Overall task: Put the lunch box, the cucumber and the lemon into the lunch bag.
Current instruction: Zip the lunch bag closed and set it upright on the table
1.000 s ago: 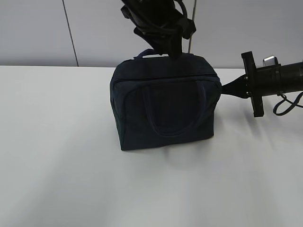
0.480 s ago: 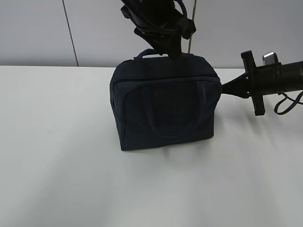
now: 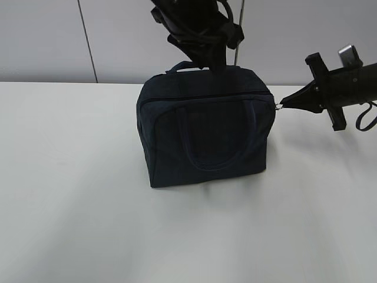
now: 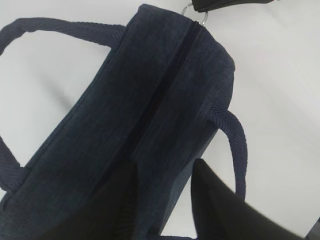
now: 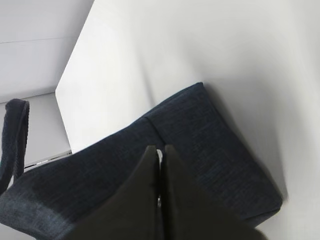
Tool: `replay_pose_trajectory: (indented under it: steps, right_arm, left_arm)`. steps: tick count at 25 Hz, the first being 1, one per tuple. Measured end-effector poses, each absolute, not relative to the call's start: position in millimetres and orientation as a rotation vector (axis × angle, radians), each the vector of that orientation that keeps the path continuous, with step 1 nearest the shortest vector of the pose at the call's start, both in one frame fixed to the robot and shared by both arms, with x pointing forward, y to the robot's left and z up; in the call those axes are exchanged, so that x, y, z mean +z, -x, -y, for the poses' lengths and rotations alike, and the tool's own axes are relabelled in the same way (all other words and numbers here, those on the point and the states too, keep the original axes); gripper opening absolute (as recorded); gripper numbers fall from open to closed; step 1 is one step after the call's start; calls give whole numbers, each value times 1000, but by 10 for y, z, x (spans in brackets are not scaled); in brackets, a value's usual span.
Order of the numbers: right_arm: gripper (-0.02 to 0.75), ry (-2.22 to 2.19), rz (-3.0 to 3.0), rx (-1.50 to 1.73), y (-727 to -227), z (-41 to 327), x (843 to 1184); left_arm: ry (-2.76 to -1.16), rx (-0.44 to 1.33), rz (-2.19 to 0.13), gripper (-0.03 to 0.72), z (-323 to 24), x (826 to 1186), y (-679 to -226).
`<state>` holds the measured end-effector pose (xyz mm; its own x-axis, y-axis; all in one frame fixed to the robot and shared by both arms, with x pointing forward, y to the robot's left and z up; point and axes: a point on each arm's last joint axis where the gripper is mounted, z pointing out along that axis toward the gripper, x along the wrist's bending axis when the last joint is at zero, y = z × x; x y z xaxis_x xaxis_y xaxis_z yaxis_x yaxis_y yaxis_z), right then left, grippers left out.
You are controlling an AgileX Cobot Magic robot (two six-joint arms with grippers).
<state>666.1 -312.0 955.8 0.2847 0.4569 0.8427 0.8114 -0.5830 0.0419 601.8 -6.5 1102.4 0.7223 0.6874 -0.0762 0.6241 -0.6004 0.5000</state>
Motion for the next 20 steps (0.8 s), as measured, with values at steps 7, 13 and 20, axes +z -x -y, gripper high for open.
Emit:
replay_pose_trajectory:
  steps: [7, 13, 20]
  right_arm:
    - [0, 2175, 1214, -1232, -6653, 3135, 9590]
    - [0, 2185, 1251, -1215, -6645, 3144, 9572]
    - [0, 2186, 1259, -1213, -6641, 3145, 9578]
  left_arm:
    - [-2483, 190, -888, 258, 84, 10959, -6038]
    - [-2567, 185, -879, 264, 198, 10626, -6104]
    - [-2632, 243, -833, 425, 305, 10507, -6059]
